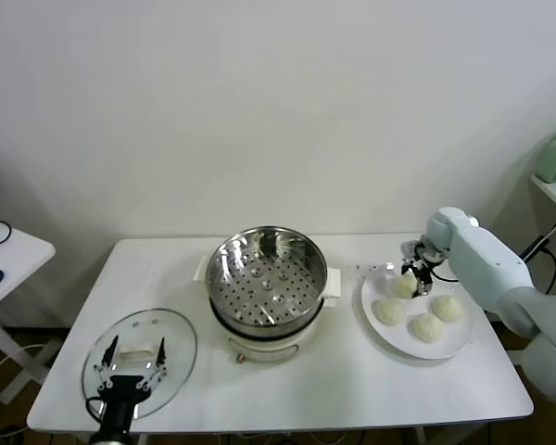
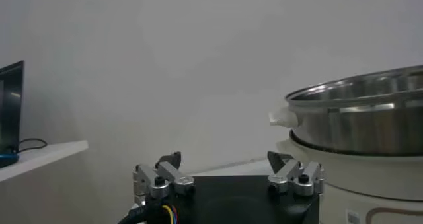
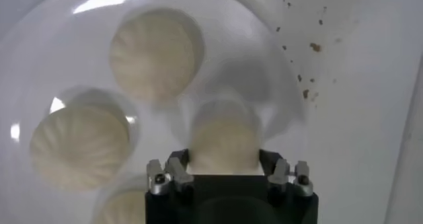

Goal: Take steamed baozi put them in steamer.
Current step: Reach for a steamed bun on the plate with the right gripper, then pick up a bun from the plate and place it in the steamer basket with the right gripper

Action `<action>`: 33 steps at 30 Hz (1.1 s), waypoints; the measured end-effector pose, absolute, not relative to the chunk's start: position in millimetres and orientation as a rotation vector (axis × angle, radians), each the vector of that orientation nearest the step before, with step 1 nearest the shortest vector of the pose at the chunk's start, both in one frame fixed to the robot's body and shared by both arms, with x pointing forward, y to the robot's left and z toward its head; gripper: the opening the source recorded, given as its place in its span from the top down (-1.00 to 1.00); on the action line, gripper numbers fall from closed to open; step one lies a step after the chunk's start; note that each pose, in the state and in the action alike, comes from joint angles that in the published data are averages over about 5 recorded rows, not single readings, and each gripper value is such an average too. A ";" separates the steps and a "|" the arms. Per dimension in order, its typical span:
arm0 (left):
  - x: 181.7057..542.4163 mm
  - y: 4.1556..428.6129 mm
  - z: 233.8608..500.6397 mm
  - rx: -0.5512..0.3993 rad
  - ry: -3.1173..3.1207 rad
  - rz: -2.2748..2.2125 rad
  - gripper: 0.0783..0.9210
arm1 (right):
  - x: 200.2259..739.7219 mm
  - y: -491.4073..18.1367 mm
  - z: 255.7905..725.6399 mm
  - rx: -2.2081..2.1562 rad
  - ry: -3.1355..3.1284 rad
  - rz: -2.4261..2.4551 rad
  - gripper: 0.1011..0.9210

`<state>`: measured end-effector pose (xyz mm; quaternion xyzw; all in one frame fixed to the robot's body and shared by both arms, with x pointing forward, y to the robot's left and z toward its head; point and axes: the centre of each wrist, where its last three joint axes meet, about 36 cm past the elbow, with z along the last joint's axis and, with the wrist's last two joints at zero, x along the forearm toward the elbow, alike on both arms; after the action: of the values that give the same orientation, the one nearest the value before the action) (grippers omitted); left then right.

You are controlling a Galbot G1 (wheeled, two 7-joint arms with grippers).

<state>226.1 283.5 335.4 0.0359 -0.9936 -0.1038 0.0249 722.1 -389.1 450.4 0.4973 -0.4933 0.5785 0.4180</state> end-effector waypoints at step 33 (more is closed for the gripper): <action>215.8 281.8 333.6 0.067 -3.054 -0.346 -0.77 | 714.9 -209.4 668.0 1.619 -0.745 2.371 -0.43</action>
<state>215.8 281.8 333.6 0.0217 -0.9929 -0.1125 0.0336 714.9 -209.4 668.0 0.5437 -0.2502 0.7963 0.0876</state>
